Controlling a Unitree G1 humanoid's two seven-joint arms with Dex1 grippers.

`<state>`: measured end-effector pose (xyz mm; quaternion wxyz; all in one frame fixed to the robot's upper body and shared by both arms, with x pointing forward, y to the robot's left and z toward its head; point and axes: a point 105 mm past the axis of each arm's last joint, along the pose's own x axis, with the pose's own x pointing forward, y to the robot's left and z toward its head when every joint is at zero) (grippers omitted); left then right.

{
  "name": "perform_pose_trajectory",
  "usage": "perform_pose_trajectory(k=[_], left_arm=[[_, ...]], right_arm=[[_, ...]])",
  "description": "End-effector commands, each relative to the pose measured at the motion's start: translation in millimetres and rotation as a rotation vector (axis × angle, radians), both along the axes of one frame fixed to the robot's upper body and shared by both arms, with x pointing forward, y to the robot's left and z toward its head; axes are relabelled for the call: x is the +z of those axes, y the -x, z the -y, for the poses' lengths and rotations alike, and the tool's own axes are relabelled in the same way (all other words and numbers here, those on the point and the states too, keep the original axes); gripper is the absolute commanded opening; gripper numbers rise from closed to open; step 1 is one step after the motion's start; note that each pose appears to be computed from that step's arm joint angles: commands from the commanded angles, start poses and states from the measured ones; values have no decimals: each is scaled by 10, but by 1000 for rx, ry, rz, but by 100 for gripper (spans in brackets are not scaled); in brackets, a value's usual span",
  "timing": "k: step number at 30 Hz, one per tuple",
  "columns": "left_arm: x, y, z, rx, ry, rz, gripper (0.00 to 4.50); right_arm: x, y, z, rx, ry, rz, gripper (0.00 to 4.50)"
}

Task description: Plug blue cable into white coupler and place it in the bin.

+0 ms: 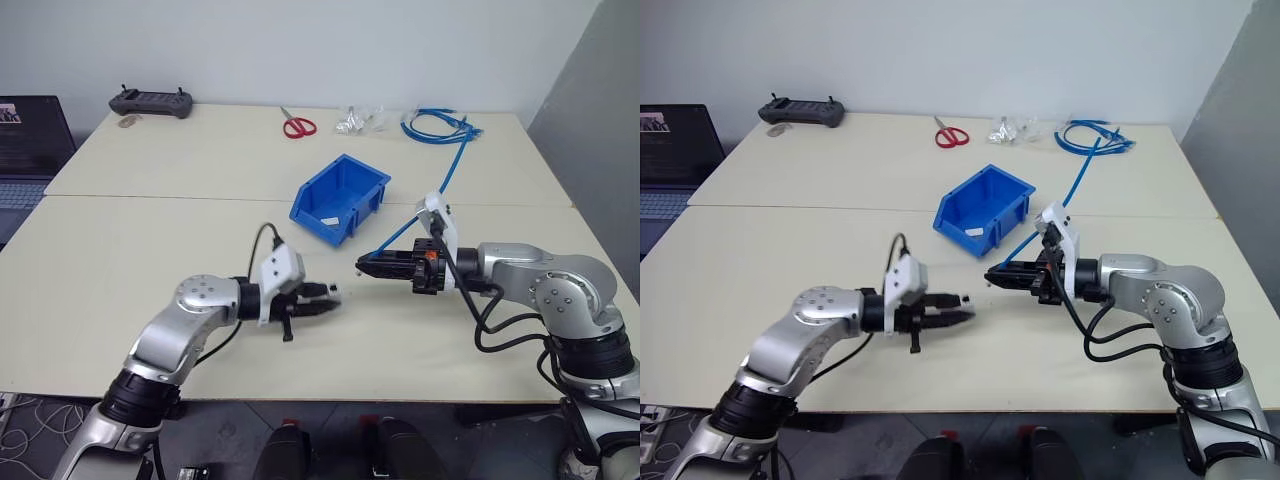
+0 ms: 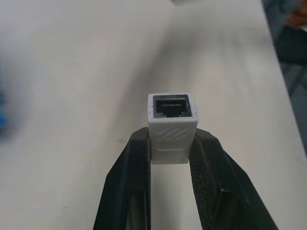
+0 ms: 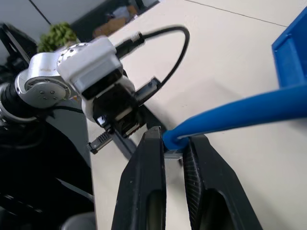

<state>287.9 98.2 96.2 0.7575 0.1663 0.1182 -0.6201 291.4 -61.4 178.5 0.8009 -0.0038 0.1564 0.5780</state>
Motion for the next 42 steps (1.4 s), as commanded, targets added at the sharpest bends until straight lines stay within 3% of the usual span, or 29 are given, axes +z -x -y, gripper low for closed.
perform_pose_trajectory(k=[1, 5, 20, 31, 42], left_arm=[[-164, -40, 13, -99, -46, 32, 76], [-280, -114, 45, -146, -62, 51, 76], [-299, -122, 72, -185, -50, 56, 76], [-250, -128, 55, -165, -44, 65, 76], [-225, -124, 51, -149, -39, 66, 76]], right_arm=[[-15, 15, -72, 31, 44, 131, 21], [-121, 77, -149, 73, 72, 175, 21], [-530, 88, -256, 153, 167, 227, 21], [-611, 60, -336, 181, 166, 214, 21], [-833, -3, -269, 222, 291, 257, 21]])
